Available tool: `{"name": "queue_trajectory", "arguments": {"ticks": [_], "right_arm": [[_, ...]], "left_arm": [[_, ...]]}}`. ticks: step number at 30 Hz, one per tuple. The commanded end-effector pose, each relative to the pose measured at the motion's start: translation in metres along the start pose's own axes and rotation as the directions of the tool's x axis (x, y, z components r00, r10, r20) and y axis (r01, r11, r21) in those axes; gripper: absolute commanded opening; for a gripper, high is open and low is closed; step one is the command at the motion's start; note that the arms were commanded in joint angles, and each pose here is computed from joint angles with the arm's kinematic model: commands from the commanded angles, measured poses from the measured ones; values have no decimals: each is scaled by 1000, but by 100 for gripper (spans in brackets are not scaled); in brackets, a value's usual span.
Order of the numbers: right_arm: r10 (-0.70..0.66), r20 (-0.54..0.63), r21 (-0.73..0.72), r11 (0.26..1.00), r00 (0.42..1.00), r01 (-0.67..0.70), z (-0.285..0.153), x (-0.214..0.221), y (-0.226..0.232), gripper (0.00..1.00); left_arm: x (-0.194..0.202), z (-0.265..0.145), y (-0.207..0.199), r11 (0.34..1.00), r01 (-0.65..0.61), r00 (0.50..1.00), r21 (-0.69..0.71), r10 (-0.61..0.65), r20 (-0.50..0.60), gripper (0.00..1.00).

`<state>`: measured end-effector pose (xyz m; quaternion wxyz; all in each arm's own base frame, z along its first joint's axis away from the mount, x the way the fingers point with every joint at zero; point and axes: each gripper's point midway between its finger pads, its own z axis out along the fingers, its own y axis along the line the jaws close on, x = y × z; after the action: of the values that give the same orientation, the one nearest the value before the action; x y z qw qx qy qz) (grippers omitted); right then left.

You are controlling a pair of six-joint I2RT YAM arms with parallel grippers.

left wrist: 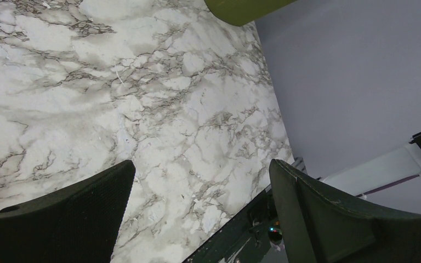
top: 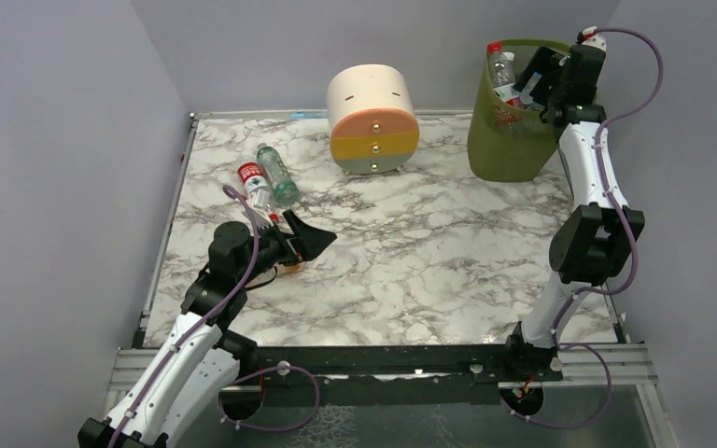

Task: Put the plastic bottles in the bin
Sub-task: Place the plastic bottle in the trash bin, then pick up the plastic bottle at the center of the board.

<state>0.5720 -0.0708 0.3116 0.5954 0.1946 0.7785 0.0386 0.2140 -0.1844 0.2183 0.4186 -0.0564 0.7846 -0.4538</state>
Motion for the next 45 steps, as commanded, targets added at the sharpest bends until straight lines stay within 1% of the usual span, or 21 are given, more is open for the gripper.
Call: {"name": "queue_trajectory", "arguments": {"ticks": [1,7,12,17,21,24,28,30,35,37,41,43,45], "right_arm": [[45,79,-42,998,996,-42,-32,-35,11,99],[68,141,-136,990,988,-49,-67,-62,31,100],[68,131,-233,972,989,-36,-80,-75,52,100],[68,103,-329,944,992,-31,-97,-73,73,100],[31,57,-427,904,998,-4,-113,-57,105,100],[-18,27,-503,864,999,29,-134,-36,139,100],[-72,-9,-602,796,997,52,-174,0,183,100],[-87,-26,-633,772,996,51,-191,16,192,100],[-144,-91,-732,680,985,32,-234,64,219,100],[-176,-119,-765,644,977,23,-250,86,231,100],[-258,-169,-821,570,951,9,-276,133,254,100],[-292,-190,-849,528,937,-8,-290,154,263,100],[-334,-193,-874,485,923,-8,-304,174,271,99]], "left_arm": [[-7,-3,-10,999,-17,1000,31,16,17,99],[-10,-5,-12,999,-27,999,31,26,27,99],[-14,-7,-16,999,-44,999,29,43,29,99],[-17,-9,-20,998,-52,998,37,51,38,99],[-16,-11,-16,998,-56,998,14,56,36,99],[-16,-13,-11,999,-51,998,-15,51,37,99],[-18,-18,-4,996,-39,998,-76,43,49,99],[-19,-22,1,993,-37,998,-113,43,53,99],[-17,-27,18,975,-23,999,-221,33,41,99],[-15,-28,28,962,-18,999,-271,27,28,99],[-13,-30,51,927,-47,998,-373,55,11,99],[-16,-35,60,902,-63,997,-428,76,14,99],[-22,-43,67,875,-51,996,-482,82,42,99]]}}
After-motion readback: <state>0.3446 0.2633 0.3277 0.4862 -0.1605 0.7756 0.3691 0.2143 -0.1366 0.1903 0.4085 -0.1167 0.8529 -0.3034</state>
